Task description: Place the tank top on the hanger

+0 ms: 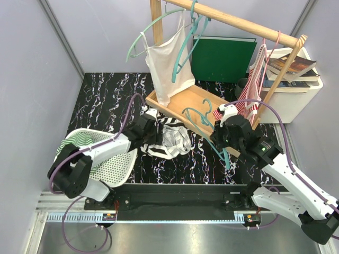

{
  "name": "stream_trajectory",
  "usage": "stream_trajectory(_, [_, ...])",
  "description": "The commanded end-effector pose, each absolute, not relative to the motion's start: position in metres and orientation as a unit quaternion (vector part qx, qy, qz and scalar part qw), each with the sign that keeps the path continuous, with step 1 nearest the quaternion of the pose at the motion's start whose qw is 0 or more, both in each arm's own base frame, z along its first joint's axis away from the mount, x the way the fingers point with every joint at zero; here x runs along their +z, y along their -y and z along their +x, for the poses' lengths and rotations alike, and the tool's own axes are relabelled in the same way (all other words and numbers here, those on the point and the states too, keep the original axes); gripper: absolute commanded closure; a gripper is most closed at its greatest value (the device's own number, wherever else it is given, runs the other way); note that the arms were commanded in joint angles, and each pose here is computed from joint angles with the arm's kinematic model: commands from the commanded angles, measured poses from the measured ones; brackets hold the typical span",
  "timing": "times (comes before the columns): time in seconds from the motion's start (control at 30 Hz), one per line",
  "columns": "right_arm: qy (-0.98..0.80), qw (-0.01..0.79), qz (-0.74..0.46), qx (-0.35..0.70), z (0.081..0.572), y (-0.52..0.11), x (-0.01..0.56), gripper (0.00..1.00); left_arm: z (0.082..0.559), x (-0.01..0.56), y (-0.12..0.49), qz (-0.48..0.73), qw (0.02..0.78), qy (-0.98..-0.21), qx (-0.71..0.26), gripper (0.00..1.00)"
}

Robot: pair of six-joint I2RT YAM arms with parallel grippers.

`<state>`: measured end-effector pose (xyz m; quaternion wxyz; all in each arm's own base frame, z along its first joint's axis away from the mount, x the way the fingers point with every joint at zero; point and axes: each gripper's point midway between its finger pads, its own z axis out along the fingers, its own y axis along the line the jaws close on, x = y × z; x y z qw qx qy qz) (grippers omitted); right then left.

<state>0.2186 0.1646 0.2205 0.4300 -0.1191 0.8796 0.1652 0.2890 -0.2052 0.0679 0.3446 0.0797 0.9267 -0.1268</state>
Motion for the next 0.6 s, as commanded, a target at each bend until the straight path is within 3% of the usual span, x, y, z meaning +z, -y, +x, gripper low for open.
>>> stream_trajectory(0.0, [-0.864, 0.456, -0.116, 0.182, 0.222, -0.17, 0.236, 1.0, 0.308, 0.075, 0.209, 0.061, 0.363, -0.922, -0.116, 0.28])
stream_trajectory(0.2, [-0.863, 0.456, -0.116, 0.183, 0.222, -0.17, 0.236, 1.0, 0.317, 0.063, 0.204, 0.05, 0.365, -0.925, -0.093, 0.31])
stream_trajectory(0.43, [-0.864, 0.455, -0.115, 0.181, 0.223, -0.17, 0.235, 1.0, 0.32, 0.059, 0.217, 0.046, 0.375, -0.917, -0.128, 0.48])
stream_trajectory(0.53, [-0.865, 0.452, -0.117, 0.182, 0.223, -0.172, 0.233, 1.0, 0.33, 0.073, 0.22, 0.036, 0.405, -0.903, -0.137, 0.72])
stream_trajectory(0.57, [-0.865, 0.45, -0.119, 0.186, 0.222, -0.173, 0.233, 1.0, 0.336, 0.083, 0.224, 0.032, 0.419, -0.895, -0.147, 0.84])
